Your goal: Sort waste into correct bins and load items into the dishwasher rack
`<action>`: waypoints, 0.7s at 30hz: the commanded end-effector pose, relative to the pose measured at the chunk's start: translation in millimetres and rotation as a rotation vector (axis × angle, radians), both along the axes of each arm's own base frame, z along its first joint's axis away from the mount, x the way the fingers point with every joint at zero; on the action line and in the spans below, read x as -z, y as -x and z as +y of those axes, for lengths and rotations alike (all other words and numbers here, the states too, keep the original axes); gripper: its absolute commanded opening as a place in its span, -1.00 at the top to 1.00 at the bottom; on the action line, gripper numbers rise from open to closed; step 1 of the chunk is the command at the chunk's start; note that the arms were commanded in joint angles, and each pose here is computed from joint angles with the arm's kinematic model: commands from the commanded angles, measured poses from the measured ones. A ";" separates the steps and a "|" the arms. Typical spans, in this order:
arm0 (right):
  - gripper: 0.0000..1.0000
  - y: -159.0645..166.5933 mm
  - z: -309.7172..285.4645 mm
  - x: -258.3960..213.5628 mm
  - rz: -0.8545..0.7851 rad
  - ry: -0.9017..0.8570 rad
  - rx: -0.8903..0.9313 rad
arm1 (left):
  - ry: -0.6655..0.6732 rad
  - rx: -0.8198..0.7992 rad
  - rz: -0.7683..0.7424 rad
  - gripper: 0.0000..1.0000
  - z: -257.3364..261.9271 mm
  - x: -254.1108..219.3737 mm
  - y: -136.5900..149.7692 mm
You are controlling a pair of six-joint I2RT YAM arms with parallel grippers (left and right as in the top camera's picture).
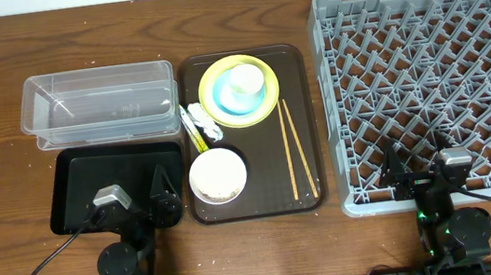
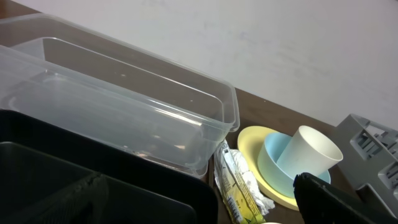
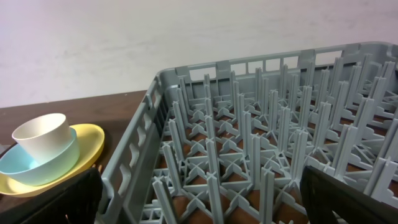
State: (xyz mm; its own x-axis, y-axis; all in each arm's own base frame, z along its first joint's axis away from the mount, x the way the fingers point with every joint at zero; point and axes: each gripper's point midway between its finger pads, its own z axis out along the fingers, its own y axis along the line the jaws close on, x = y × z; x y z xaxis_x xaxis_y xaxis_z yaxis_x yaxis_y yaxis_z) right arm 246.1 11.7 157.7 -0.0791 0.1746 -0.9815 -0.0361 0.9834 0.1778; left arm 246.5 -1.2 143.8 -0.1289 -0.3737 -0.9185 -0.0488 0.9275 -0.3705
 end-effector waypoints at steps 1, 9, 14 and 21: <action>-0.99 0.0 -0.5 1.1 0.004 -0.007 0.005 | -0.012 -0.011 0.057 -0.96 2.0 16.1 1.8; -0.98 0.0 -0.5 1.1 0.004 -0.006 0.005 | -0.013 -0.011 0.057 -0.96 2.0 16.1 1.8; -0.99 0.0 -0.5 1.1 0.004 -0.007 0.005 | -0.013 -0.011 0.057 -0.96 2.0 16.1 1.8; -0.99 0.0 -0.5 1.1 0.004 -0.007 0.005 | 0.043 0.072 0.035 -0.95 -13.6 10.5 1.4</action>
